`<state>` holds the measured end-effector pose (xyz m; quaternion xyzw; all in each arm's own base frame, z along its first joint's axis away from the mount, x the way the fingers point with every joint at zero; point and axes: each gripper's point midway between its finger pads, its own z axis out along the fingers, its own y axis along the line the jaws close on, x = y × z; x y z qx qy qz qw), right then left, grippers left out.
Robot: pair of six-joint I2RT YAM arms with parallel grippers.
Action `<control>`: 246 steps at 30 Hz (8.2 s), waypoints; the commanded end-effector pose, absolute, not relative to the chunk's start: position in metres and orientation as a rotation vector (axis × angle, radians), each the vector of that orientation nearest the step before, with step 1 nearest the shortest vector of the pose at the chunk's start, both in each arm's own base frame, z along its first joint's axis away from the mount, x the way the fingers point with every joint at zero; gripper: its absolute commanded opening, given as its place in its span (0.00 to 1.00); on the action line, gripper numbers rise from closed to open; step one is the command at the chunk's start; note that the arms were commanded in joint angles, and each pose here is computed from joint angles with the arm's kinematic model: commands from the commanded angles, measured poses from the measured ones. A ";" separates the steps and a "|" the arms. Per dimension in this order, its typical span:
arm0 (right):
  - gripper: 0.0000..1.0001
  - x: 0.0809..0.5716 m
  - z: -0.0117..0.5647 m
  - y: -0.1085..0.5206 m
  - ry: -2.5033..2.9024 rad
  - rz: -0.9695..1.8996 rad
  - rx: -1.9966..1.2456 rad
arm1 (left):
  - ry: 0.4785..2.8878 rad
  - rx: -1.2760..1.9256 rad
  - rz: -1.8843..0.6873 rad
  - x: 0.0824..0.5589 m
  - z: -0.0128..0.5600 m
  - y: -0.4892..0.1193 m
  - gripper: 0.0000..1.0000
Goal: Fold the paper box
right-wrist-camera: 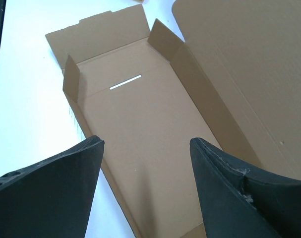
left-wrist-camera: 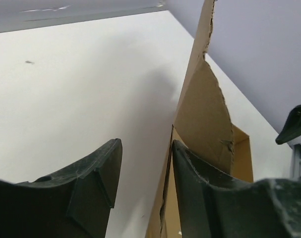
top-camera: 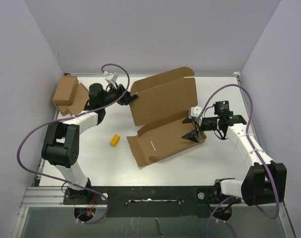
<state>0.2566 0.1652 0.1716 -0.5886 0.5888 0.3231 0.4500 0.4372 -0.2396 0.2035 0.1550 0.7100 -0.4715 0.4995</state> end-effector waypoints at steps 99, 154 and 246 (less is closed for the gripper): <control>0.02 0.367 0.064 0.106 2.429 0.415 -0.754 | 2.080 0.152 -0.497 0.335 0.090 -0.303 0.05; 0.04 0.369 0.063 0.092 2.450 0.406 -0.690 | 2.149 0.802 -0.707 0.167 0.098 -0.332 0.00; 0.04 0.366 0.052 0.097 2.470 0.448 -0.606 | 2.232 -0.062 -0.853 0.230 0.151 -0.266 0.00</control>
